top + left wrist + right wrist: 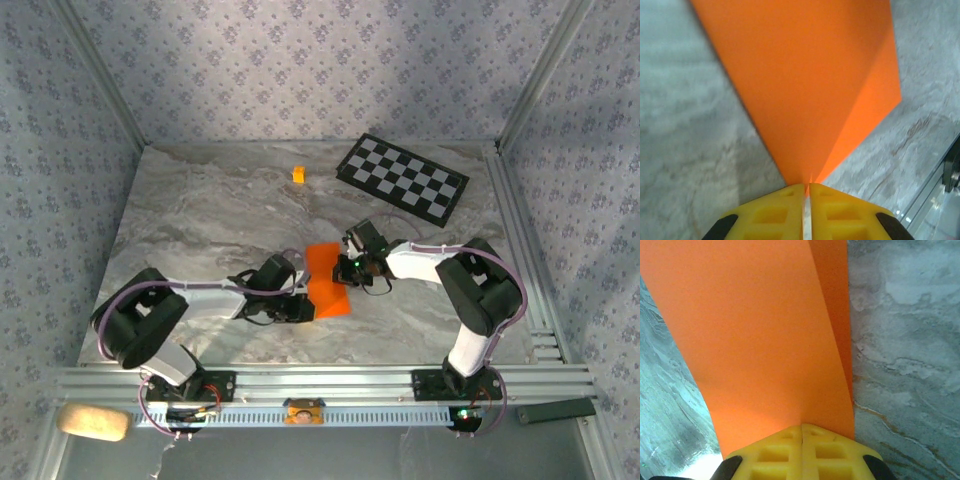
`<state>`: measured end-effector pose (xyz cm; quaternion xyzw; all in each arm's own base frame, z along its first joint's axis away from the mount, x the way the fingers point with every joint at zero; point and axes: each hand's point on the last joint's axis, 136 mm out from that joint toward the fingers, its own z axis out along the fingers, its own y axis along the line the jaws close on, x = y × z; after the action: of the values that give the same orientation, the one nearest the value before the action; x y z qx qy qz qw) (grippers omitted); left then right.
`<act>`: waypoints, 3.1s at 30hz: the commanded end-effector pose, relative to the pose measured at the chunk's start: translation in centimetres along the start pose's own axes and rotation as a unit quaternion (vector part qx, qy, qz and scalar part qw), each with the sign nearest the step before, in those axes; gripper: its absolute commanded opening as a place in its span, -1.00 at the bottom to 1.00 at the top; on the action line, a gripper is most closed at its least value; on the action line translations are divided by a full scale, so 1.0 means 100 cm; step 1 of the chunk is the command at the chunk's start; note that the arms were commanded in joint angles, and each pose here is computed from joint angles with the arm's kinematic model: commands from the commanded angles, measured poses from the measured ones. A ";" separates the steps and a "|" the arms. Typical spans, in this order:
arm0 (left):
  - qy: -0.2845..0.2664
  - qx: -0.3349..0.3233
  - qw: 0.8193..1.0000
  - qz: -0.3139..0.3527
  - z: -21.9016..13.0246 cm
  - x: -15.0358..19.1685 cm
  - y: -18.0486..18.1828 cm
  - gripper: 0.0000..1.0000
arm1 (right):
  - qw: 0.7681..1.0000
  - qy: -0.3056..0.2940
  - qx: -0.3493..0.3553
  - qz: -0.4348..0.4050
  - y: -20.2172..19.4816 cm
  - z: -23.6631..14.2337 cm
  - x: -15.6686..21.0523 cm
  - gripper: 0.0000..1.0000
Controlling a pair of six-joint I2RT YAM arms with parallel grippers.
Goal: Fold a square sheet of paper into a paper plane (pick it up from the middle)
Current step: First fold the square sheet of paper in half at the center of the table.
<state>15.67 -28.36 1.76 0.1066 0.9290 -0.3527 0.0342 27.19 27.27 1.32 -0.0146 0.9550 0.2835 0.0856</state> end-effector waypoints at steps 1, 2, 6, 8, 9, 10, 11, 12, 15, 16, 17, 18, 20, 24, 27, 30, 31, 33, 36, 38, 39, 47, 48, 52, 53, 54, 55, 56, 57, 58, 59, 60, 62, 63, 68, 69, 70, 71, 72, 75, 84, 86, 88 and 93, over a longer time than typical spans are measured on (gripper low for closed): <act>0.048 -0.027 0.998 0.015 -0.008 0.026 0.009 -0.76 | 0.982 0.086 0.162 0.054 -0.091 0.015 0.064 -1.00; 0.045 -0.029 0.998 0.021 -0.010 0.024 0.006 -0.76 | 0.981 0.087 0.162 0.054 -0.090 0.015 0.064 -1.00; 0.003 -0.036 0.999 0.029 -0.024 0.000 -0.010 -0.75 | 0.981 0.088 0.162 0.054 -0.089 0.014 0.064 -1.00; -0.029 -0.032 0.999 0.024 -0.032 -0.016 -0.019 -0.75 | 0.982 0.086 0.160 0.052 -0.088 0.014 0.063 -1.00; -0.046 -0.027 0.998 0.018 -0.036 -0.026 -0.023 -0.75 | 0.982 0.087 0.161 0.052 -0.088 0.013 0.063 -1.00; -0.060 -0.023 0.998 0.009 -0.040 -0.036 -0.024 -0.75 | 0.982 0.086 0.160 0.051 -0.087 0.013 0.062 -1.00; -0.073 -0.015 0.997 -0.001 -0.043 -0.048 -0.025 -0.75 | 0.982 0.085 0.160 0.052 -0.087 0.013 0.062 -1.00; -0.085 -0.005 0.996 -0.011 -0.045 -0.061 -0.026 -0.76 | 0.983 0.084 0.158 0.052 -0.086 0.013 0.061 -1.00; -0.097 0.020 0.994 -0.041 -0.048 -0.094 -0.028 -0.77 | 0.983 0.088 0.153 0.049 -0.084 0.014 0.061 -1.00; -0.096 0.023 0.994 -0.048 -0.047 -0.101 -0.027 -0.77 | 0.983 0.090 0.150 0.046 -0.082 0.014 0.061 -1.00; -0.096 0.027 0.994 -0.049 -0.045 -0.108 -0.028 -0.78 | 0.984 0.093 0.147 0.042 -0.080 0.013 0.060 -1.00; -0.097 0.027 0.994 -0.050 -0.043 -0.115 -0.027 -0.77 | 0.984 0.094 0.149 0.040 -0.080 0.013 0.060 -1.00; -0.094 0.027 0.994 -0.056 -0.037 -0.125 -0.024 -0.78 | 0.984 0.095 0.148 0.038 -0.079 0.012 0.058 -1.00; -0.081 0.019 0.994 -0.074 -0.026 -0.137 -0.011 -0.78 | 0.984 0.095 0.148 0.037 -0.079 0.013 0.057 -1.00; -0.080 0.011 0.994 -0.078 -0.017 -0.140 -0.002 -0.79 | 0.983 0.098 0.150 0.037 -0.082 0.013 0.059 -1.00; -0.068 -0.012 0.994 -0.087 -0.006 -0.134 0.016 -0.79 | 0.983 0.098 0.149 0.037 -0.081 0.013 0.059 -1.00; -0.065 -0.020 0.994 -0.088 -0.003 -0.131 0.021 -0.80 | 0.983 0.098 0.149 0.037 -0.081 0.013 0.059 -1.00; -0.057 -0.034 0.993 -0.095 0.005 -0.124 0.035 -0.80 | 0.983 0.099 0.149 0.039 -0.082 0.014 0.060 -1.00; -0.046 -0.048 0.992 -0.104 0.014 -0.115 0.050 -0.81 | 0.983 0.100 0.147 0.041 -0.082 0.016 0.062 -1.00; -0.044 -0.052 0.992 -0.107 0.014 -0.114 0.053 -0.81 | 0.983 0.101 0.148 0.042 -0.082 0.017 0.063 -1.00; -0.046 -0.050 0.992 -0.106 0.012 -0.115 0.051 -0.81 | 0.983 0.101 0.148 0.041 -0.082 0.017 0.063 -1.00; -0.067 -0.035 0.994 -0.077 -0.017 -0.143 0.016 -0.78 | 0.983 0.097 0.151 0.039 -0.082 0.014 0.061 -1.00; -0.070 -0.031 0.994 -0.073 -0.020 -0.147 0.012 -0.77 | 0.983 0.095 0.150 0.038 -0.081 0.014 0.060 -1.00; -0.073 -0.023 0.995 -0.067 -0.022 -0.157 0.005 -0.77 | 0.984 0.094 0.150 0.036 -0.080 0.013 0.060 -1.00; -0.072 -0.024 0.995 -0.068 -0.021 -0.158 0.007 -0.77 | 0.984 0.095 0.150 0.036 -0.081 0.013 0.059 -1.00; -0.070 -0.027 0.995 -0.070 -0.019 -0.159 0.009 -0.77 | 0.983 0.095 0.150 0.037 -0.081 0.013 0.060 -1.00; -0.068 -0.032 0.995 -0.072 -0.016 -0.160 0.013 -0.78 | 0.984 0.094 0.150 0.037 -0.081 0.013 0.059 -1.00; -0.068 -0.036 0.994 -0.074 -0.014 -0.160 0.017 -0.78 | 0.984 0.094 0.150 0.036 -0.081 0.013 0.059 -1.00; -0.066 -0.040 0.994 -0.078 -0.012 -0.160 0.022 -0.78 | 0.984 0.094 0.149 0.036 -0.081 0.013 0.060 -1.00; -0.066 -0.045 0.994 -0.081 -0.009 -0.159 0.027 -0.78 | 0.983 0.095 0.150 0.036 -0.081 0.013 0.060 -1.00; -0.063 -0.050 0.993 -0.085 -0.007 -0.158 0.032 -0.79 | 0.984 0.094 0.149 0.035 -0.080 0.012 0.059 -1.00; -0.058 -0.054 0.993 -0.089 -0.004 -0.156 0.038 -0.80 | 0.983 0.096 0.151 0.035 -0.082 0.012 0.061 -1.00; -0.050 -0.060 0.992 -0.099 0.002 -0.151 0.047 -0.80 | 0.983 0.095 0.152 0.035 -0.082 0.012 0.061 -1.00; -0.047 -0.063 0.992 -0.103 0.005 -0.149 0.052 -0.80 | 0.983 0.096 0.153 0.036 -0.083 0.012 0.061 -1.00; -0.044 -0.078 0.989 -0.119 0.002 -0.145 0.062 -0.83 | 0.982 0.096 0.161 0.032 -0.086 0.010 0.062 -1.00; -0.048 -0.074 0.989 -0.119 0.000 -0.147 0.058 -0.82 | 0.982 0.098 0.161 0.030 -0.086 0.010 0.062 -1.00; -0.051 -0.069 0.989 -0.117 -0.003 -0.150 0.053 -0.81 | 0.982 0.099 0.160 0.027 -0.085 0.010 0.062 -1.00; -0.053 -0.063 0.990 -0.115 -0.006 -0.153 0.049 -0.81 | 0.982 0.099 0.161 0.025 -0.086 0.010 0.062 -1.00; -0.057 -0.056 0.991 -0.110 -0.009 -0.157 0.042 -0.81 | 0.981 0.100 0.163 0.025 -0.086 0.009 0.062 -1.00; -0.066 -0.037 0.993 -0.095 -0.017 -0.166 0.027 -0.78 | 0.982 0.100 0.161 0.025 -0.084 0.009 0.060 -1.00; -0.048 -0.033 0.994 -0.090 -0.005 -0.173 0.033 -0.78 | 0.982 0.101 0.159 0.026 -0.083 0.010 0.059 -1.00; -0.048 -0.037 0.994 -0.094 -0.002 -0.173 0.038 -0.78 | 0.982 0.101 0.159 0.026 -0.083 0.010 0.059 -1.00; -0.048 -0.048 0.992 -0.102 0.001 -0.172 0.046 -0.78 | 0.981 0.103 0.161 0.027 -0.084 0.010 0.060 -1.00; -0.054 -0.076 0.988 -0.121 0.000 -0.171 0.063 -0.80 | 0.981 0.104 0.162 0.025 -0.085 0.010 0.063 -1.00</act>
<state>33.80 -28.37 2.02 -0.0099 0.9430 -0.3276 0.0582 27.25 27.37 1.52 -0.0276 0.9572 0.2767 0.0798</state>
